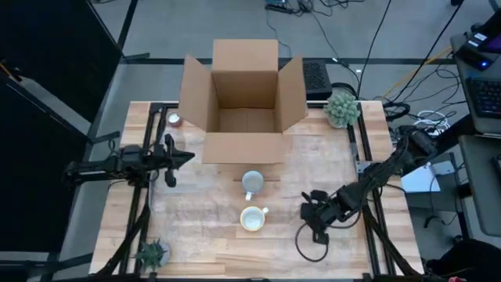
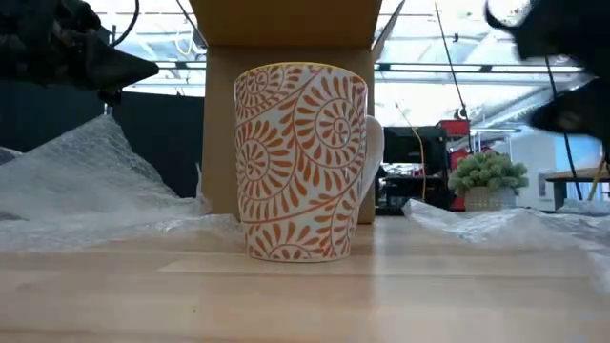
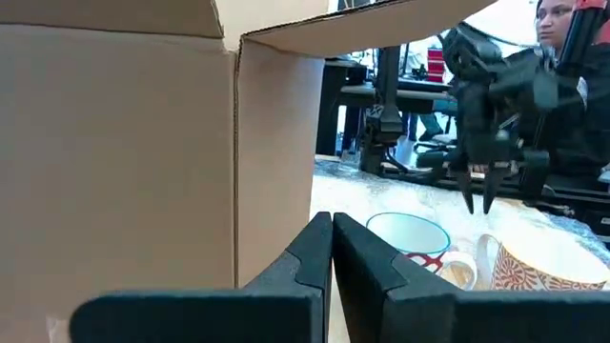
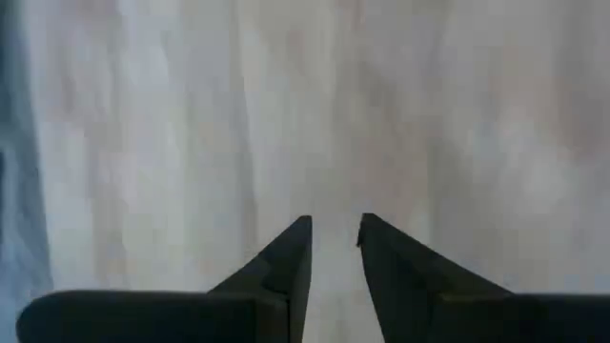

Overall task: Wrap mug
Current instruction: Wrap the red mug with the bubble wrap

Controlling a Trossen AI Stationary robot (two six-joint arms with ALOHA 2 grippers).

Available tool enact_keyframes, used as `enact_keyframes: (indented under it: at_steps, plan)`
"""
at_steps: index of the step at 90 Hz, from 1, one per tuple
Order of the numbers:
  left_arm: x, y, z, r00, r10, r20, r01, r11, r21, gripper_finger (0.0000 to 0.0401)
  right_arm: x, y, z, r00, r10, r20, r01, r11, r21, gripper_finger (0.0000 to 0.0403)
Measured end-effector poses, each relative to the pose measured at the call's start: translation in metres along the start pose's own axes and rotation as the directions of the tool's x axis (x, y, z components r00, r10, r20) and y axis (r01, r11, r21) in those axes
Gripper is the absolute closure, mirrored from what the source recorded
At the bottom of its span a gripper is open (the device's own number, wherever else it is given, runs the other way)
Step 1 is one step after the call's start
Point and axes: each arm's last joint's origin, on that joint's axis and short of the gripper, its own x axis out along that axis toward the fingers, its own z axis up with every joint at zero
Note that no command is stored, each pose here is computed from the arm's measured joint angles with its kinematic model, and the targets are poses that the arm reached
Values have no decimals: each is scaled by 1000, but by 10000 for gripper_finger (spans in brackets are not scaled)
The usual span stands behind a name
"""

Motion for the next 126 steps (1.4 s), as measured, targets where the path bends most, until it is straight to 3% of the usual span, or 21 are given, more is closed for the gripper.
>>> enact_keyframes:
  at_steps: [18,34,46,59,75,126]
  plan:
    - [0,0,0,1000,0,-1,0,1000,-1,401,-25,-14,60,964,-55,260,105,978,-182,319]
    - [0,0,0,1000,0,-1,0,1000,-1,401,-31,-25,102,919,-60,389,190,934,-303,273]
    - [0,0,0,1000,-1,-1,1,1000,-4,401,-19,-32,123,936,-114,332,253,875,-412,237]
    - [0,0,0,1000,6,-1,-6,1000,-4,401,-2,-39,146,955,-192,225,278,843,-460,225]
    - [0,0,0,1000,17,0,-17,1000,-3,401,14,-41,165,964,-237,122,266,828,-494,231]
    - [0,1,0,1000,20,0,-20,1000,-2,401,68,-53,161,956,-294,-10,247,820,-517,243]
